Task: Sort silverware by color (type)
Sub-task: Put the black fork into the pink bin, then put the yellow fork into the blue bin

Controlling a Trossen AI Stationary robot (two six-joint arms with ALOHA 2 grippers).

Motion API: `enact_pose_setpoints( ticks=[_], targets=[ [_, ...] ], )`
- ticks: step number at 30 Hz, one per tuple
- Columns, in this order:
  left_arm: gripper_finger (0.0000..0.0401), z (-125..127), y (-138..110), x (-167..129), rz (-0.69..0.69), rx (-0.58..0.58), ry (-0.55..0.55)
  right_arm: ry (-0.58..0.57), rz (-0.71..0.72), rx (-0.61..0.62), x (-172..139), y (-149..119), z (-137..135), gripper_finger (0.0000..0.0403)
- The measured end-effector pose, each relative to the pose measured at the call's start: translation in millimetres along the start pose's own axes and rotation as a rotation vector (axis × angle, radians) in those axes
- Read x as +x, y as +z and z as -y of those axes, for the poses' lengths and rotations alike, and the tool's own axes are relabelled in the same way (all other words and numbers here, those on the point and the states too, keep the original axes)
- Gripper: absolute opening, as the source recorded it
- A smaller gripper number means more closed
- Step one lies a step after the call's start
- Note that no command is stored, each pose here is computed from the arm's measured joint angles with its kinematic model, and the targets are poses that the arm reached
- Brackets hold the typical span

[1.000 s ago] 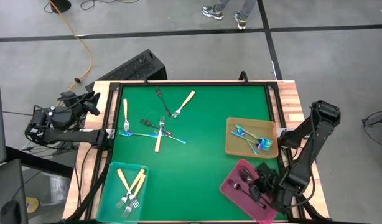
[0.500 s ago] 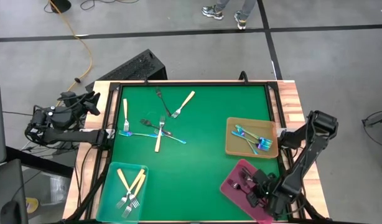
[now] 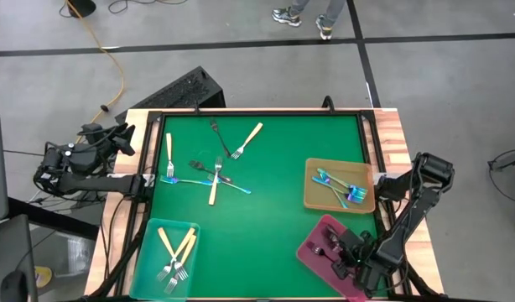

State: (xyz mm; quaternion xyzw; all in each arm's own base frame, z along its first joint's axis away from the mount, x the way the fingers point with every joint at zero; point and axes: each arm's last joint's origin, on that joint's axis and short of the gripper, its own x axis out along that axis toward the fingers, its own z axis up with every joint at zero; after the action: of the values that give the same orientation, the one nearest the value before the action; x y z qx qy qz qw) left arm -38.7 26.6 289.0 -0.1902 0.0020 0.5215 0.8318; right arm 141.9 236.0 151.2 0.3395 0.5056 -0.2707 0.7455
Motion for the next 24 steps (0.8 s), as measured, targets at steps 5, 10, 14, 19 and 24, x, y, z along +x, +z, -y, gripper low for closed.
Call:
enact_pose_setpoints(
  ticks=[5, 10, 14, 19, 24],
  targets=[
    [0.0158, 0.0, 0.0, 0.0, 0.0, 0.0, 0.0, 0.007, -0.002, -0.023, -0.1, -0.3, -0.7, 0.0074],
    [0.0158, 0.0, 0.0, 0.0, 0.0, 0.0, 0.0, 0.014, -0.004, -0.034, -4.1, -0.4, -5.0, 0.0085],
    [0.0158, 0.0, 0.0, 0.0, 0.0, 0.0, 0.001, 0.038, -0.01, -0.074, -9.8, 0.7, -11.3, 0.0088],
    [0.0158, 0.0, 0.1, 0.0, 0.0, 0.0, 0.0, 0.077, -0.016, -0.122, -19.6, 9.6, -21.5, 0.0088],
    [0.0158, 0.0, 0.1, -0.1, 0.0, 0.0, 0.0, 0.112, -0.008, -0.184, -28.2, 25.7, -32.6, 0.0088]
  ],
)
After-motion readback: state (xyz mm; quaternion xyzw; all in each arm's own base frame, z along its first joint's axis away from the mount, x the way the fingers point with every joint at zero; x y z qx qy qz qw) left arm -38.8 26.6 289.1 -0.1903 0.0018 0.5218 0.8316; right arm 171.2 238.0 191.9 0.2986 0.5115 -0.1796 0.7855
